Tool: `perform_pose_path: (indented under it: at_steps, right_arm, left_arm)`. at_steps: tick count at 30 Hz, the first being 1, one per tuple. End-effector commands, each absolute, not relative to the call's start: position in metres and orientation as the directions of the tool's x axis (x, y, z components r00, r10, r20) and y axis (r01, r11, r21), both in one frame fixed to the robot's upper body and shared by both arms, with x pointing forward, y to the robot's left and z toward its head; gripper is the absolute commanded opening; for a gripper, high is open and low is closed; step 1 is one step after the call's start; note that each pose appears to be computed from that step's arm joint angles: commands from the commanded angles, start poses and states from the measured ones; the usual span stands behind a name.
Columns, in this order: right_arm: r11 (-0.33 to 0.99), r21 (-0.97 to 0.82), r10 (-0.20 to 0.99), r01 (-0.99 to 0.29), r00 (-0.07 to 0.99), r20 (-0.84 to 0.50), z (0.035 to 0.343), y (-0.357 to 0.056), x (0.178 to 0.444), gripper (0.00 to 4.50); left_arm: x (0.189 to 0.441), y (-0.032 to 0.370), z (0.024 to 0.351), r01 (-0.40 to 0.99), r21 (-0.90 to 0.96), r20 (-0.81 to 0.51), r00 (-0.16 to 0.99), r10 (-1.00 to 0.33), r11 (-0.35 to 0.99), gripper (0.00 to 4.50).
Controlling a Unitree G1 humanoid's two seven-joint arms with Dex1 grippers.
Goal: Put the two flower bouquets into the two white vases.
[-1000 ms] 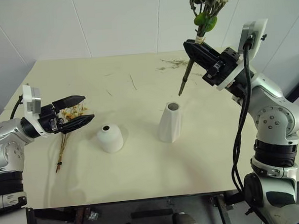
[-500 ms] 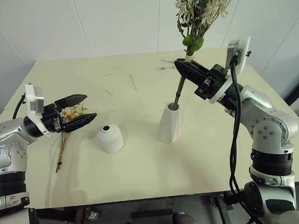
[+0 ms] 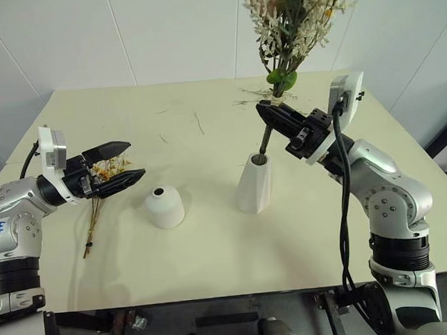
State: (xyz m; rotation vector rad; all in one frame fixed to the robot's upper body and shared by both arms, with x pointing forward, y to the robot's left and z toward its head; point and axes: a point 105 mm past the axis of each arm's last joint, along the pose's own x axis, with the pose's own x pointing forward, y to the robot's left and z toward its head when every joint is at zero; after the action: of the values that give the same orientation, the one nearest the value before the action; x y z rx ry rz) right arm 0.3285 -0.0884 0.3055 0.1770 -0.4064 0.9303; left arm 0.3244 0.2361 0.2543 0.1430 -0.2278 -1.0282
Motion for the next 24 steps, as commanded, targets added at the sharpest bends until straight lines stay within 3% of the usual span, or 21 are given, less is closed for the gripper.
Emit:
perform_pose_path:
  at_steps: [1,11,24]
  right_arm:
    - [0.571,-0.093,0.757,-0.816,0.479,0.445,0.308,-0.081,0.319,0.09]
    - [0.623,-0.163,0.744,-0.765,0.516,0.424,0.284,-0.084,0.325,0.09]
    - [0.641,-0.228,0.746,-0.733,0.525,0.41,0.279,-0.101,0.317,4.34]
  left_arm:
    - [0.319,0.235,0.265,0.818,0.266,0.153,0.486,-0.86,0.51,4.5]
    - [0.319,0.235,0.268,0.809,0.267,0.166,0.497,-0.852,0.524,4.5]
    - [0.322,0.235,0.266,0.8,0.261,0.158,0.517,-0.841,0.54,4.5]
